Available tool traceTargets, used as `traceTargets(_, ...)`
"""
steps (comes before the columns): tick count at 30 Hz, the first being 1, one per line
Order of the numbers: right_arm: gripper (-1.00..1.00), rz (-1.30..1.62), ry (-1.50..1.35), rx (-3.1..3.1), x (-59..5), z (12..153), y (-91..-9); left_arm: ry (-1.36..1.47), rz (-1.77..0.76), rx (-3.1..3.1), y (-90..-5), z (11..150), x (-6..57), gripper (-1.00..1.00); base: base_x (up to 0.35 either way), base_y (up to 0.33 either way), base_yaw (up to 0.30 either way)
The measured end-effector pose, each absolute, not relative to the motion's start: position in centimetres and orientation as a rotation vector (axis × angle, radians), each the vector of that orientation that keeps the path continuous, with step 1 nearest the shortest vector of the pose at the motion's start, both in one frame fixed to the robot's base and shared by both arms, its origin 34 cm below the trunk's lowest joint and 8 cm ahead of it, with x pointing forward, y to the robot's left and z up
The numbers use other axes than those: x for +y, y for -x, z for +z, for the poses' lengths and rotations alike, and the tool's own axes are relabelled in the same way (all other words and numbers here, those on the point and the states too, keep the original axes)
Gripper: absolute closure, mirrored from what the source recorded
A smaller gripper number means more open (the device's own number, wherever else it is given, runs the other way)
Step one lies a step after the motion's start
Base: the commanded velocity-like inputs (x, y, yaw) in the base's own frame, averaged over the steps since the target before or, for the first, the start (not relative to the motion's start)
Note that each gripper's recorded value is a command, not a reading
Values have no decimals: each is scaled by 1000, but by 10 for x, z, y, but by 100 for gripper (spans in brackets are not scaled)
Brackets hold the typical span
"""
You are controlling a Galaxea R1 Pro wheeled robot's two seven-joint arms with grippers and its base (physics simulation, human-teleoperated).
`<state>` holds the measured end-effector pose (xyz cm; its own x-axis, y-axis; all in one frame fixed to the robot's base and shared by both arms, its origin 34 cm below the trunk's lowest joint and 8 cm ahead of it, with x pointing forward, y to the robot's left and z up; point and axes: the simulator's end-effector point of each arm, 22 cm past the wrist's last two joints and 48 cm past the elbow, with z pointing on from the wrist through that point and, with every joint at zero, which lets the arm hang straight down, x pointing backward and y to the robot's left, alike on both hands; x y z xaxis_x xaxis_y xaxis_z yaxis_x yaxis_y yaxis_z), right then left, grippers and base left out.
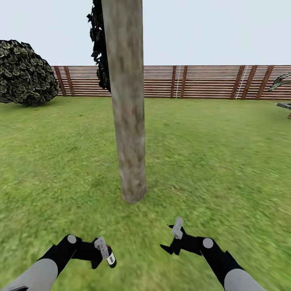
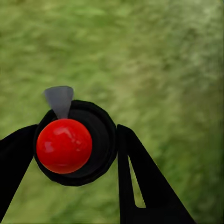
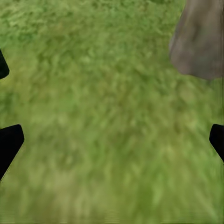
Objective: In the garden, pick up the pesticide atomizer on the floor and spray pesticide onto both trees until each tree trunk is fully covered.
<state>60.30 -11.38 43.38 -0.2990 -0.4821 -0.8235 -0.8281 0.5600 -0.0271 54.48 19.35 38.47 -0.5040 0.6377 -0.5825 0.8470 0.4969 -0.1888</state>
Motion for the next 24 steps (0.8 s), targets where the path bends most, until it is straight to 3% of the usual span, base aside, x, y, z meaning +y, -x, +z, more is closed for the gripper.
traceTargets(3, -100, 541, 1048, 1930, -103, 442, -607, -1210, -640, 2296, -548, 385, 184, 100, 0, 0, 0)
traceTargets(4, 100, 548, 1045, 1922, -99, 445, -608, -1210, -638, 2293, -549, 385, 181, 100, 0, 0, 0)
traceTargets(19, 100, 619, 1169, 1892, -68, 460, -599, -1287, -697, 2236, -547, 392, 126, 100, 0, 0, 0)
traceTargets(20, 100, 725, 1308, 1837, -45, 470, -576, -1322, -715, 2218, -543, 392, 109, 100, 0, 0, 0)
traceTargets(24, 100, 768, 1316, 1800, -18, 479, -571, -1373, -723, 2202, -538, 392, 91, 100, 0, 0, 0)
